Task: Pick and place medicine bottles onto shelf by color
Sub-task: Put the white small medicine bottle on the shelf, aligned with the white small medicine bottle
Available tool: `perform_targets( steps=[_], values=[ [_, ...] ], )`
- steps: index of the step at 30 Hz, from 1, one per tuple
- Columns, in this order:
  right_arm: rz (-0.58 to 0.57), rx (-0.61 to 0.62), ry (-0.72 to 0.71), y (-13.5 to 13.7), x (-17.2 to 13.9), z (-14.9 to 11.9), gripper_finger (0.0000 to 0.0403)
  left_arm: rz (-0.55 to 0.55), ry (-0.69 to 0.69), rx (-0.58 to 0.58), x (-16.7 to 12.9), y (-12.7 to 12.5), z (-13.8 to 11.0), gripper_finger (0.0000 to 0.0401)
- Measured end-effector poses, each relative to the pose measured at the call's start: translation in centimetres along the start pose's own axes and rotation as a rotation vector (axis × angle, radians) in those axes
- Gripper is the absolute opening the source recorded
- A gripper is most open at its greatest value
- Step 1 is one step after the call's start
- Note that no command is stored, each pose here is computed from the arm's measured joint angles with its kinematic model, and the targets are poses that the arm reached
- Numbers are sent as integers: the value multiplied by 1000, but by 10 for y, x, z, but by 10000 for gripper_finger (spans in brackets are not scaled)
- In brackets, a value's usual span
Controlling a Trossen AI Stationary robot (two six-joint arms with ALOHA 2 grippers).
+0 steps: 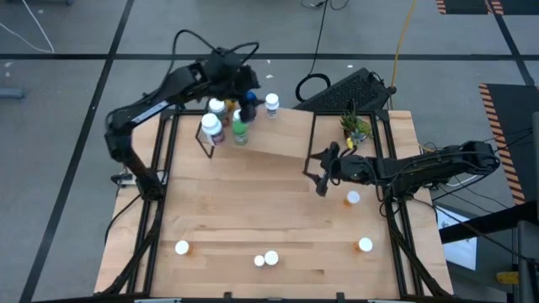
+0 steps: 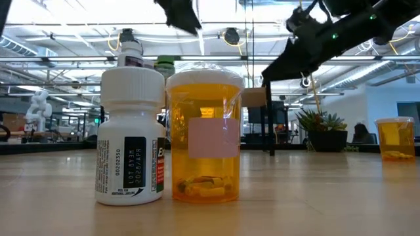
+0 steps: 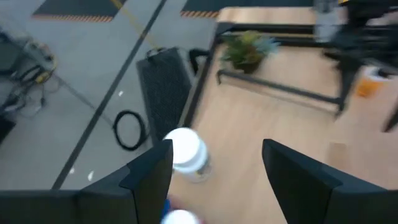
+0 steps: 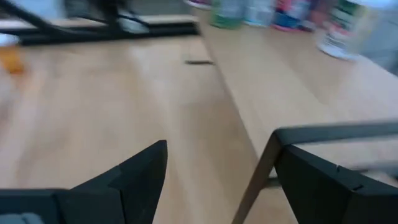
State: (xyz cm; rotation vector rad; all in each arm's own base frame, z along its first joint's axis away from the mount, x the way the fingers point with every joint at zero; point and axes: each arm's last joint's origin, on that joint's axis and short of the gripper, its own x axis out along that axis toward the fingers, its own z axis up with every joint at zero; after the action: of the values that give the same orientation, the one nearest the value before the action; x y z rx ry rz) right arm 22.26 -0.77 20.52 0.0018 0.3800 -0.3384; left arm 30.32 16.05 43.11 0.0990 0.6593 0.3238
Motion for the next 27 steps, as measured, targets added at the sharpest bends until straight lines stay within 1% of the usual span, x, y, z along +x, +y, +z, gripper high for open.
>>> perform_targets(
  steps=[2,4,8,10,13,15,21,24,27],
  values=[
    [44,-11,-18,2,0,2,281,-19,-11,27,-17,-15,4,251],
    [33,-25,-26,1,0,3,281,9,-30,54,-29,-28,8,251],
    [-60,-34,-30,-1,0,3,281,90,-42,84,-43,-44,12,251],
    [-115,-22,-21,-3,0,1,281,88,-36,80,-50,-51,12,250],
    [-212,-34,-6,-6,-1,0,281,59,-30,79,-53,-62,12,250],
    [-263,-48,-3,-8,-1,-1,281,59,-12,87,-54,-69,11,250],
    [-298,-79,-9,-14,0,1,281,100,13,121,-56,-85,11,250],
    [-366,-101,0,-21,1,2,281,95,0,131,-57,-91,12,250],
    [-410,-125,13,-27,2,2,281,87,-8,126,-58,-95,13,250]
  ],
)
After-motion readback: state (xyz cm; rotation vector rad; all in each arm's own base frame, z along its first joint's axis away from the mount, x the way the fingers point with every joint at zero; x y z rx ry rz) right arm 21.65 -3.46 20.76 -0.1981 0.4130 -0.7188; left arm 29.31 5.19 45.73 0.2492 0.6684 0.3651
